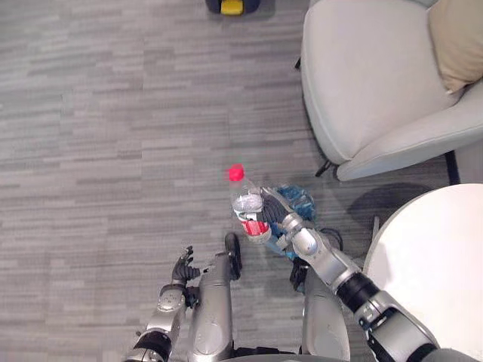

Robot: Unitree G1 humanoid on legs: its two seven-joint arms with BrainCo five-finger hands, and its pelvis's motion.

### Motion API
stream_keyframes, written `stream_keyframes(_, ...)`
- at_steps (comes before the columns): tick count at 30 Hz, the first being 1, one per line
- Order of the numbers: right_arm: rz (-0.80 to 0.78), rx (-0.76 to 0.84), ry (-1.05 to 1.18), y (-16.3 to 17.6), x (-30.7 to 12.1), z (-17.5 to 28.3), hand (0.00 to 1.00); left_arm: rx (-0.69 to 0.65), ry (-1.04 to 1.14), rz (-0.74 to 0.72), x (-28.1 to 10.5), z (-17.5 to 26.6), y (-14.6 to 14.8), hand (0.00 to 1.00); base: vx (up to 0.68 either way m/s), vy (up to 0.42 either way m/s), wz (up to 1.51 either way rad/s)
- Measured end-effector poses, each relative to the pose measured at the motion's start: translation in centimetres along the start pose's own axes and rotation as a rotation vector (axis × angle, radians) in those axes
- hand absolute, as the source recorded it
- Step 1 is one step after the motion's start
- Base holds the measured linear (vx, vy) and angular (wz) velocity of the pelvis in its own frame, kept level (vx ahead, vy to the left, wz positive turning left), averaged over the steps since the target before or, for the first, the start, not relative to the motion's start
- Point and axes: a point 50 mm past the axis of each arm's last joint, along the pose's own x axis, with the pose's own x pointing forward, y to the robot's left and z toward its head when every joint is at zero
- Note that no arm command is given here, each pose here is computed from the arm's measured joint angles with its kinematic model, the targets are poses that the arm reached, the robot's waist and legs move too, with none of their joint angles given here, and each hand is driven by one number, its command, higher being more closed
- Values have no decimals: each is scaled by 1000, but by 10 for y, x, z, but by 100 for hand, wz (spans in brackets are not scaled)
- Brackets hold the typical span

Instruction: Gather rubbish on tea table into small bin, then transfer packed bag to large trash can.

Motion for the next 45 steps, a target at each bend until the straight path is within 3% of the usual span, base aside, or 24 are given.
stream_keyframes(5, -99, -128, 38, -38, 20, -8, 100, -17, -121, -12, 17, 44, -9, 0, -42, 35, 9)
stream_keyframes(14, -380, -130, 75, -97, 22, -11, 100, -157, -299, 5, 20, 91, -17, 0, -13, -27, 4)
stream_keyframes(31, -526, -127, 167, -128, 10, -28, 100, -273, -484, -10, 14, 140, -24, 0, -7, -31, 4)
stream_keyframes(32, -536, -124, 168, -129, 10, -28, 0, -279, -485, -5, 14, 140, -24, 0, 0, 0, 0)
stream_keyframes(45, -595, -53, 212, -128, 6, -33, 0, -320, -511, 20, 12, 145, -18, 0, -12, -4, 1)
